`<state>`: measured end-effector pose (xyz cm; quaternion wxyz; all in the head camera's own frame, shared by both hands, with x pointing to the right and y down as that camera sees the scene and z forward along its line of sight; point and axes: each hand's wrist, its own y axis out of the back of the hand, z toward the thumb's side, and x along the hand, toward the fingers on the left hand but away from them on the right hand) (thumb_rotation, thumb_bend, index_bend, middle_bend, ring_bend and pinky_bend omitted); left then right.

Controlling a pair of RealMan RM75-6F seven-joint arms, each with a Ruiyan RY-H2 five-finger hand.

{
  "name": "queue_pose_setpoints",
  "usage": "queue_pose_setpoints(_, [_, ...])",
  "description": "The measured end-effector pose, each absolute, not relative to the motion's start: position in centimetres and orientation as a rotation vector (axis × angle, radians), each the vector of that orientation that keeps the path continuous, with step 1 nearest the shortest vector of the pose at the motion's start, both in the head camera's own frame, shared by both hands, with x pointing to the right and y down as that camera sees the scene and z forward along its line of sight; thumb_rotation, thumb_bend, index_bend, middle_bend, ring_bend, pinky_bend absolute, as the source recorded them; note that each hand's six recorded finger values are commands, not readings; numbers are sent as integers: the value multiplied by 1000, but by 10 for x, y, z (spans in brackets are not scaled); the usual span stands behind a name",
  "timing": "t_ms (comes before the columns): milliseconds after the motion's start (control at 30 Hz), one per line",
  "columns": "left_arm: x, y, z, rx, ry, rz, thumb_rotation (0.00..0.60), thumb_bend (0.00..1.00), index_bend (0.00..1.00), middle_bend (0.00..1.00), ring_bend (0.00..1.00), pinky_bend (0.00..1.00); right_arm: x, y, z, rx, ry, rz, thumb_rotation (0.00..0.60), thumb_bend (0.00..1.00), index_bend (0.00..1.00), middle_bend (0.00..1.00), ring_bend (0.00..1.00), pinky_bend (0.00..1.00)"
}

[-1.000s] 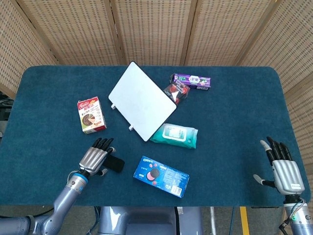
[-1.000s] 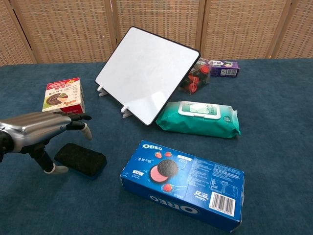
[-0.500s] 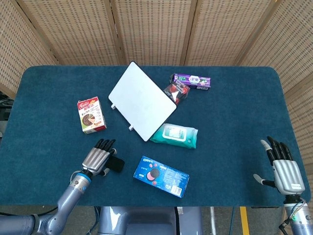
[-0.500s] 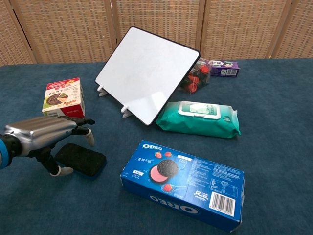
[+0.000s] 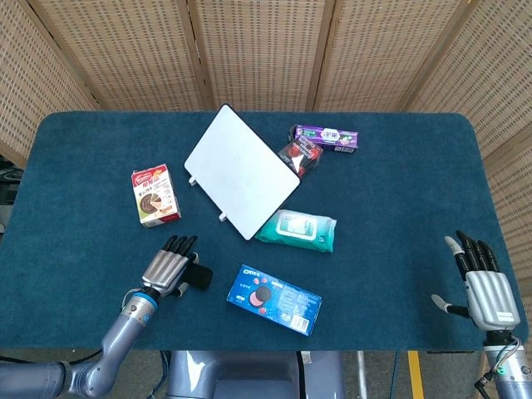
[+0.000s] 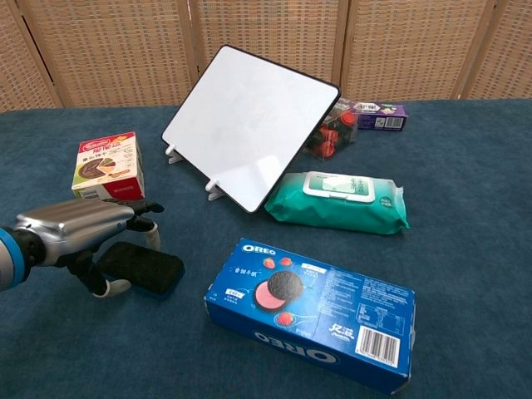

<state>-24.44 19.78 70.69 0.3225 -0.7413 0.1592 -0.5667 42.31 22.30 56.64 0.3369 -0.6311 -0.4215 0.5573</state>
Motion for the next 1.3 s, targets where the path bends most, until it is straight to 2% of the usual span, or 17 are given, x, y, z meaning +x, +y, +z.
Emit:
queue_pose_setpoints(633, [-243,164,683,-1916,650,-1350,600,359,381,0,0,0,424,223,567,-1649,-1100,1454,600,49,25,0,0,0])
queue_pose_setpoints(1300, [-211,71,676,-1682,797,-1187,600,356,381,0,0,0,434,218,569,-1681,-1147,1472,600,46,25,0,0,0])
